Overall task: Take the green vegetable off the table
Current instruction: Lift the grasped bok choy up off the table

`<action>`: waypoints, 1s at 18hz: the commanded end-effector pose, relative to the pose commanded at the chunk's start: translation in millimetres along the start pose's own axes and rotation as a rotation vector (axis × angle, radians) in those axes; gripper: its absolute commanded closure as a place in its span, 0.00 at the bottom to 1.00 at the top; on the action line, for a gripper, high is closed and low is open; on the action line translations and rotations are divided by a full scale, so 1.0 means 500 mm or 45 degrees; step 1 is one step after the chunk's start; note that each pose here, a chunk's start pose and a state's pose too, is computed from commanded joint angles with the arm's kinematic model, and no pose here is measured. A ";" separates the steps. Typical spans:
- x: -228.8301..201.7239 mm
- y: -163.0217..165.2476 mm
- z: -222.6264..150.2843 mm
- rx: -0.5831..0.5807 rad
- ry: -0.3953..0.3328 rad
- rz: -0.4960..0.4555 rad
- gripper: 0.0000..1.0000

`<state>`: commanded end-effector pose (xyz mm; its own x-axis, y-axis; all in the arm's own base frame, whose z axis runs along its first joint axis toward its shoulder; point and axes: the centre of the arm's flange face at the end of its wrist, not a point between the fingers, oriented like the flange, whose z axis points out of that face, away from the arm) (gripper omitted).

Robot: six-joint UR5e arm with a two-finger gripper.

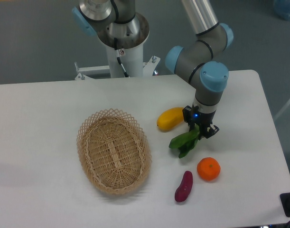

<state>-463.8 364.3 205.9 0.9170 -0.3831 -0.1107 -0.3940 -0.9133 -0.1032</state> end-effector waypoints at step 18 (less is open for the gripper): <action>-0.041 -0.110 -0.279 0.318 -0.210 -0.144 0.53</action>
<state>-452.1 403.2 351.9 0.9417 -0.2348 -0.2411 -0.3117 -0.8788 -0.3613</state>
